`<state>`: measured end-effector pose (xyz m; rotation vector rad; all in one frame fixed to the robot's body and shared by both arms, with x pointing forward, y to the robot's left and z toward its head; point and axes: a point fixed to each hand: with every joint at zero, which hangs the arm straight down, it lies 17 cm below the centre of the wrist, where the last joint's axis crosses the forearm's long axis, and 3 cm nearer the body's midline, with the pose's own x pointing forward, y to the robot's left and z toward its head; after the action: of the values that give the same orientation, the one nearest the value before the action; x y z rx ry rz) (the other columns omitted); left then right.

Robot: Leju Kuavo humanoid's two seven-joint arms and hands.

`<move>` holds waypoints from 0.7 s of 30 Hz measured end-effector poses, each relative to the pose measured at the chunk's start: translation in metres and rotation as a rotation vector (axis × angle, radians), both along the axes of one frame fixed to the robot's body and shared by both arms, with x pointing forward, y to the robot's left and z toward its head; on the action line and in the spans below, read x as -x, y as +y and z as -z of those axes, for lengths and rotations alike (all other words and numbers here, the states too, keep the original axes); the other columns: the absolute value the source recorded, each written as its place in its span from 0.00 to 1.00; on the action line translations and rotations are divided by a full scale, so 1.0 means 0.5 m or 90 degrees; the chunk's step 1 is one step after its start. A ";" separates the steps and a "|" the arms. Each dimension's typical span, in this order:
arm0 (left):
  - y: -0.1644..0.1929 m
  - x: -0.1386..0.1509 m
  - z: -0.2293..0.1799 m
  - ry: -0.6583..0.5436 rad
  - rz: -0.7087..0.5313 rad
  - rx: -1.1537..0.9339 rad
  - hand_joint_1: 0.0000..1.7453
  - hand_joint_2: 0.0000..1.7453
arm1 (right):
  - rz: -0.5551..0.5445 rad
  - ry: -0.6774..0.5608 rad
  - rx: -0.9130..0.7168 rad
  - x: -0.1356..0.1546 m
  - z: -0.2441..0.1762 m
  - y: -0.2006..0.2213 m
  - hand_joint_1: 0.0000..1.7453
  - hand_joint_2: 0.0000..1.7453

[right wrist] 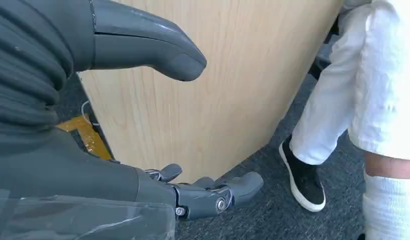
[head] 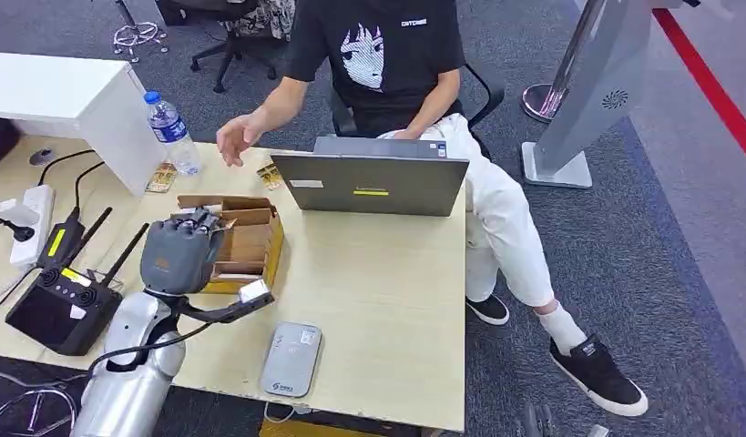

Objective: Pass the card to the sensor for recognition and then transmit it.

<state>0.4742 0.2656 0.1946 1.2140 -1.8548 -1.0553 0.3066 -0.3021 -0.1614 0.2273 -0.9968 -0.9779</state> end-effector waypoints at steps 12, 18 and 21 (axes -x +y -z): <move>0.094 -0.067 -0.106 -0.039 -0.053 0.039 1.00 1.00 | -0.015 -0.001 0.003 -0.015 -0.005 0.010 0.00 1.00; 0.109 -0.071 -0.100 -0.037 -0.065 0.040 0.00 1.00 | -0.023 -0.001 0.005 -0.017 -0.006 0.016 0.00 1.00; 0.108 -0.061 -0.102 -0.056 -0.064 0.041 0.00 1.00 | -0.023 -0.001 0.005 -0.017 -0.006 0.016 0.00 1.00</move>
<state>0.5045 0.3195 0.2456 1.3196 -1.8586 -0.8950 0.3153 -0.2941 -0.1581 0.2391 -0.9955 -0.9413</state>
